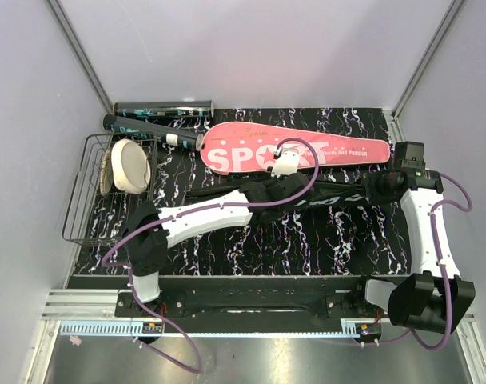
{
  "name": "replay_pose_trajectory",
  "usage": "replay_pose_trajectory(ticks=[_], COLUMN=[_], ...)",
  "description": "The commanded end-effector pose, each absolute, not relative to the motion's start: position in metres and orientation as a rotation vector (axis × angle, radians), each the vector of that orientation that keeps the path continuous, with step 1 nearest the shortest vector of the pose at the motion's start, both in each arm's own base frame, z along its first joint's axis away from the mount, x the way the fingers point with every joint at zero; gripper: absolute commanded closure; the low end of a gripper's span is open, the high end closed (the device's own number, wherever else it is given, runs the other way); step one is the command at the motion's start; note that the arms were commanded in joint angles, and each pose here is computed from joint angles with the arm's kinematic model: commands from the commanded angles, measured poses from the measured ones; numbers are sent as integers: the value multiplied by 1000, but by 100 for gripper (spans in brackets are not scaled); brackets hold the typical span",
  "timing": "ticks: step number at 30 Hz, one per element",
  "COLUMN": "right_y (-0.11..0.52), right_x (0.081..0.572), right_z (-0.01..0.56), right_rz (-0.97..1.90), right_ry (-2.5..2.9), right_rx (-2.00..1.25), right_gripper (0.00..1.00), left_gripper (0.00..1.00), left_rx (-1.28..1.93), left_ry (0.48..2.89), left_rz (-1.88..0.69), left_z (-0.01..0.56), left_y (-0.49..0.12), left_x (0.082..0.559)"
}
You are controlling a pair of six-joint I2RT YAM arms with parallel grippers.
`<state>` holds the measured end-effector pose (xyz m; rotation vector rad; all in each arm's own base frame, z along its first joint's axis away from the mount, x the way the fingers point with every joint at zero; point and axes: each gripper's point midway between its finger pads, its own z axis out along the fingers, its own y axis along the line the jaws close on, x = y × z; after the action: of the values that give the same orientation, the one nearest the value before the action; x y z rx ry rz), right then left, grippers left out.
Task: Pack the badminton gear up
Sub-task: Zip the racket bag at the center of the board.
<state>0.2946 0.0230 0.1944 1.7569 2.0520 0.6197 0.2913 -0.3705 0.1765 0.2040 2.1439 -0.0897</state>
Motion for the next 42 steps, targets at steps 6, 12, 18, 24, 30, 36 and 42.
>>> replay_pose_trajectory(ticks=[6, 12, 18, 24, 30, 36, 42], right_y=[38, 37, 36, 32, 30, 31, 40], right_x=[300, 300, 301, 300, 300, 301, 303], right_z=[216, 215, 215, 216, 216, 215, 226], right_rz=[776, 770, 766, 738, 722, 728, 813], right_ry=[2030, 2030, 2026, 2004, 1994, 1999, 2006], right_rx=[1724, 1727, 1731, 1741, 1740, 1741, 1746], right_gripper=[100, 100, 100, 100, 100, 100, 100], left_gripper=[89, 100, 100, 100, 100, 85, 17], left_rx=[114, 80, -50, -169, -287, 22, 143], left_ry=[2065, 2047, 2058, 2080, 2099, 2100, 1867], left_rz=[-111, -85, -57, -100, -123, -639, -948], left_z=[203, 205, 206, 207, 202, 222, 255], left_y=[-378, -371, -350, -321, -272, -330, -369], left_x=[304, 309, 310, 309, 310, 283, 256])
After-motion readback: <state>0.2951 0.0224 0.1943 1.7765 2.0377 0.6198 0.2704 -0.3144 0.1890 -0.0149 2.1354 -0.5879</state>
